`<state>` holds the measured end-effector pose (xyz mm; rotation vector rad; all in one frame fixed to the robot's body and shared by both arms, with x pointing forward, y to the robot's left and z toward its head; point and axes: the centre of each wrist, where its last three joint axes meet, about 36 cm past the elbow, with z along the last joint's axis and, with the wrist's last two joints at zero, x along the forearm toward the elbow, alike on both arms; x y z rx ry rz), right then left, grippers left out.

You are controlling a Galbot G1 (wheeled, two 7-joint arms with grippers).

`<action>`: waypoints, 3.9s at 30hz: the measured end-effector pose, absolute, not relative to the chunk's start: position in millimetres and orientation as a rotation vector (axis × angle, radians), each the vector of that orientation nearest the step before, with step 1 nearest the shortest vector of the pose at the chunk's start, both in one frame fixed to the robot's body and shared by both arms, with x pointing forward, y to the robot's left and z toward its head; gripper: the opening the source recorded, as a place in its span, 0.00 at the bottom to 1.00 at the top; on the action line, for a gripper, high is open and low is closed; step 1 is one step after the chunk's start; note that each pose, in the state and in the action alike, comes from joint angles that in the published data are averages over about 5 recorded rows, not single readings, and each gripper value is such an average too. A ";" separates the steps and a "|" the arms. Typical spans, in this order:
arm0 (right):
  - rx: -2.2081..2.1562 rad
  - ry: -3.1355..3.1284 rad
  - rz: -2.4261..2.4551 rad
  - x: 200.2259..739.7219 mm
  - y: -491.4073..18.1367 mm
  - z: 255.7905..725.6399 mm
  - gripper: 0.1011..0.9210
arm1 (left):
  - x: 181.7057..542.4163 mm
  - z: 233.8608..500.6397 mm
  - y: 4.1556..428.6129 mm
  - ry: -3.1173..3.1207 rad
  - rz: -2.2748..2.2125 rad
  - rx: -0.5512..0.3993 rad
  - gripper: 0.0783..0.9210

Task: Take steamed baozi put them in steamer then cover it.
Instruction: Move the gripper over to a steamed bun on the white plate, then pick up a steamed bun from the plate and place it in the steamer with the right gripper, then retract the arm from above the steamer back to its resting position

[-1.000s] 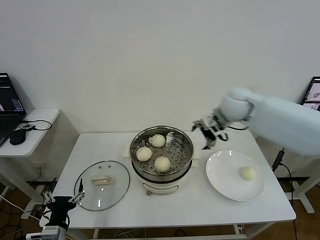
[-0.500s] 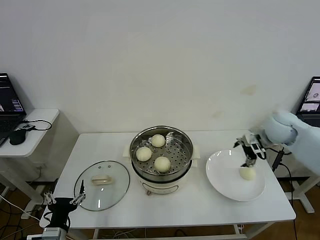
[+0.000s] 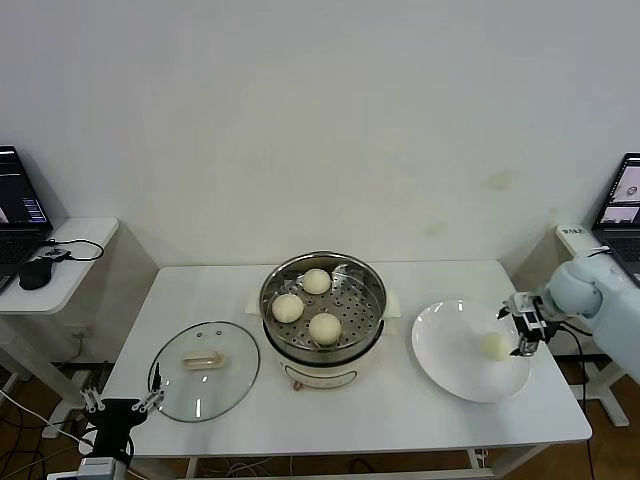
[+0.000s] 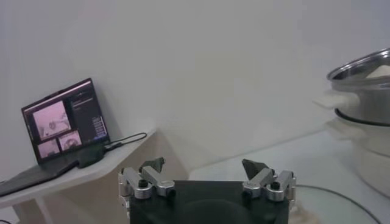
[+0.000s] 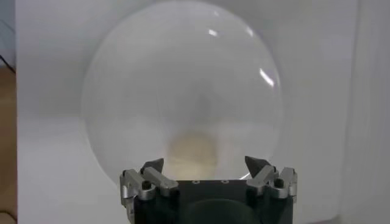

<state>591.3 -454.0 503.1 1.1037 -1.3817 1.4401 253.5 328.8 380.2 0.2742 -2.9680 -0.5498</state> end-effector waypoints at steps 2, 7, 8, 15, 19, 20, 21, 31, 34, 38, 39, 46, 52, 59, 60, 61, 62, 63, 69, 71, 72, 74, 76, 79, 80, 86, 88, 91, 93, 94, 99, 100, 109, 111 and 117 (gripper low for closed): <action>1.099 -1.377 1.431 591.7 -456.9 493.5 0.88 | 253.7 379.7 329.1 -2.967 -0.549 0.275 0.88; 1.093 -1.375 1.413 594.1 -460.4 473.3 0.88 | 255.5 379.6 329.8 -2.968 -0.548 0.276 0.88; 1.091 -1.377 1.411 594.9 -460.7 470.3 0.88 | 255.8 379.7 329.9 -2.968 -0.548 0.277 0.88; 1.081 -1.386 1.403 601.0 -459.9 454.6 0.88 | 257.1 378.6 330.6 -2.967 -0.545 0.281 0.88; 1.078 -1.387 1.400 602.6 -458.8 447.9 0.85 | 257.3 377.8 330.6 -2.967 -0.543 0.283 0.88; 1.078 -1.388 1.400 603.1 -458.5 446.8 0.82 | 257.3 377.7 330.5 -2.967 -0.542 0.283 0.88; 1.078 -1.390 1.401 603.5 -458.3 446.0 0.81 | 257.2 377.6 330.4 -2.967 -0.542 0.283 0.88; 1.074 -1.391 1.404 604.2 -459.5 445.0 0.61 | 255.9 378.1 328.6 -2.970 -0.536 0.283 0.88; 1.073 -1.392 1.404 604.4 -459.5 447.0 0.58 | 255.6 379.2 328.6 -2.972 -0.537 0.285 0.88; 1.074 -1.395 1.405 604.8 -458.9 453.9 0.57 | 255.7 380.8 327.9 -2.977 -0.537 0.285 0.88; 1.074 -1.396 1.406 605.0 -458.6 456.9 0.57 | 255.9 381.3 327.5 -2.979 -0.537 0.285 0.88; 1.068 -1.429 1.437 608.8 -451.0 498.1 0.58 | 259.2 384.6 324.3 -2.993 -0.534 0.272 0.88; 1.093 -1.495 1.483 616.5 -420.7 555.3 0.59 | 261.4 386.5 320.9 -3.003 -0.529 0.258 0.88; 1.175 -1.621 1.521 625.4 -355.3 627.4 0.60 | 263.1 389.0 322.0 -3.010 -0.527 0.259 0.88; 1.189 -1.638 1.522 626.4 -344.4 635.9 0.60 | 263.1 389.5 322.0 -3.011 -0.526 0.260 0.88; 1.204 -1.653 1.522 627.3 -333.4 643.8 0.60 | 263.0 390.0 321.9 -3.013 -0.525 0.261 0.88; 1.219 -1.666 1.520 628.2 -322.3 650.8 0.60 | 263.0 390.6 321.9 -3.014 -0.525 0.262 0.88; 1.234 -1.678 1.517 629.1 -311.1 656.9 0.60 | 262.9 391.2 321.8 -3.016 -0.524 0.263 0.88; 1.311 -1.709 1.481 633.6 -245.8 673.5 0.60 | 261.7 395.4 322.3 -3.024 -0.525 0.277 0.88; 1.329 -1.705 1.472 634.7 -225.7 673.6 0.60 | 261.1 396.8 322.9 -3.026 -0.525 0.284 0.88; 1.337 -1.702 1.468 635.3 -216.1 672.9 0.60 | 260.7 397.6 323.3 -3.027 -0.525 0.287 0.88; 1.350 -1.692 1.459 636.7 -198.5 669.9 0.60 | 259.8 398.9 324.1 -3.028 -0.524 0.292 0.88; 1.360 -1.678 1.451 638.5 -182.3 664.5 0.60 | 258.6 400.3 325.0 -3.029 -0.524 0.297 0.88; 1.369 -1.649 1.441 640.8 -162.0 651.9 0.60 | 256.9 402.1 326.4 -3.030 -0.526 0.306 0.88; 1.370 -1.640 1.439 641.6 -156.5 647.2 0.60 | 256.3 402.7 326.9 -3.031 -0.527 0.308 0.88; 1.356 -1.594 1.426 646.3 -139.7 619.6 0.60 | 253.9 404.8 329.5 -3.030 -0.532 0.317 0.88; 1.347 -1.582 1.425 647.5 -138.0 611.4 0.60 | 254.0 404.9 330.4 -3.030 -0.534 0.319 0.88; 1.332 -1.569 1.427 649.0 -136.6 600.9 0.60 | 254.9 405.1 331.3 -3.031 -0.536 0.321 0.88; 1.324 -1.560 1.428 649.4 -136.5 594.0 0.60 | 255.5 405.3 331.4 -3.032 -0.536 0.321 0.88; 1.321 -1.555 1.427 649.2 -136.4 590.6 0.60 | 255.8 405.3 331.3 -3.033 -0.536 0.321 0.88; 1.317 -1.545 1.422 647.3 -136.0 578.6 0.66 | 256.1 405.0 330.5 -3.033 -0.534 0.317 0.88; 1.316 -1.547 1.423 647.2 -136.0 577.8 0.70 | 256.2 405.0 330.5 -3.033 -0.534 0.317 0.88; 1.330 -1.599 1.422 645.5 -139.6 591.2 0.88 | 260.2 406.2 328.9 -3.039 -0.533 0.313 0.88; 1.339 -1.624 1.420 642.9 -142.7 596.4 0.88 | 261.2 405.3 328.9 -3.038 -0.531 0.310 0.88; 1.359 -1.754 1.409 625.5 -158.6 605.6 0.88 | 264.4 401.8 327.1 -3.035 -0.521 0.300 0.88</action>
